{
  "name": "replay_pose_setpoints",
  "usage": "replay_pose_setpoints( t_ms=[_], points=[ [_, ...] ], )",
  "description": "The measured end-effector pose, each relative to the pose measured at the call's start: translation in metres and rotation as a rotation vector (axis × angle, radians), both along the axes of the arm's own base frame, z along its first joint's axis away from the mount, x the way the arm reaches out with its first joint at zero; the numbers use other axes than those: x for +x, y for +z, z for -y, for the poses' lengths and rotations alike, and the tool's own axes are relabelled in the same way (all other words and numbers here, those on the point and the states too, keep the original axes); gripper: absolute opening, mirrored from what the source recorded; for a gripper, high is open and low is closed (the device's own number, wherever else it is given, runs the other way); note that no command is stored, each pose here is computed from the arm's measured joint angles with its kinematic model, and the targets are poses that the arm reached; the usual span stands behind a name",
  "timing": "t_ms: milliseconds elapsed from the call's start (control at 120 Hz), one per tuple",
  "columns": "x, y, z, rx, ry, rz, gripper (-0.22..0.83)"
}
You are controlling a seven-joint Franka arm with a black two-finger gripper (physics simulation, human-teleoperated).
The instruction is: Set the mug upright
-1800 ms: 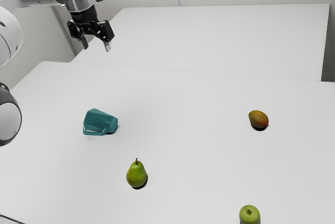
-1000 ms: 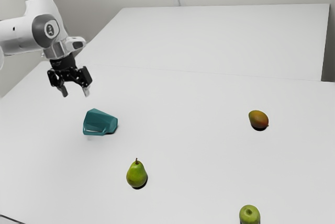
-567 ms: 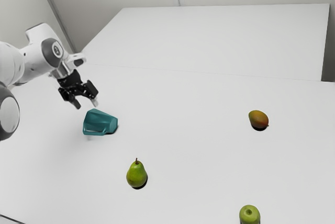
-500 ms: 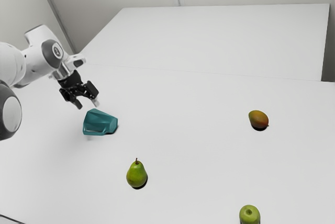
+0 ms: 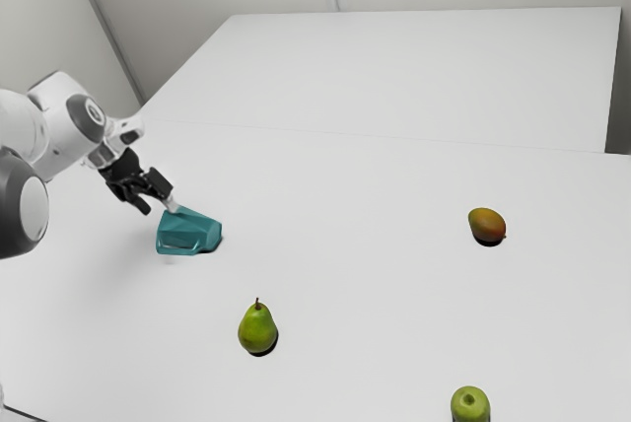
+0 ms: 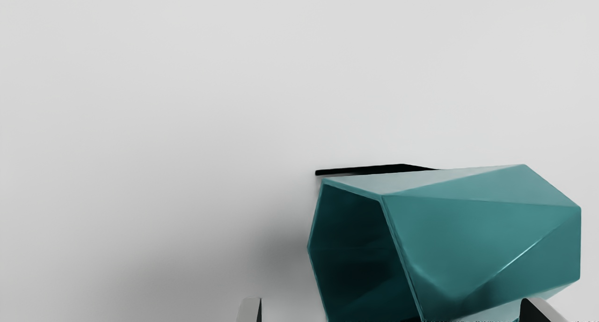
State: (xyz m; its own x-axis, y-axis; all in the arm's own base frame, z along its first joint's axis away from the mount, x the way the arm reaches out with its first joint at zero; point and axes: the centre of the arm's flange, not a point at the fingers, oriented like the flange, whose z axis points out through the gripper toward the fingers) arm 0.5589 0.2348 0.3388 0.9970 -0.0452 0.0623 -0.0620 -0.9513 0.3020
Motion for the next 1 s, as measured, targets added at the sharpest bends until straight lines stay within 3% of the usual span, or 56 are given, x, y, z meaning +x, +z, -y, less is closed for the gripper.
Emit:
replay_pose_setpoints(
  t_ms=[308, 1000],
  points=[
    [-0.008, -0.011, -0.003, -0.099, 0.0, 0.06, 0.62],
    [-0.033, -0.037, -0.001, -0.326, 0.046, 0.103, 0.62]
  ],
)
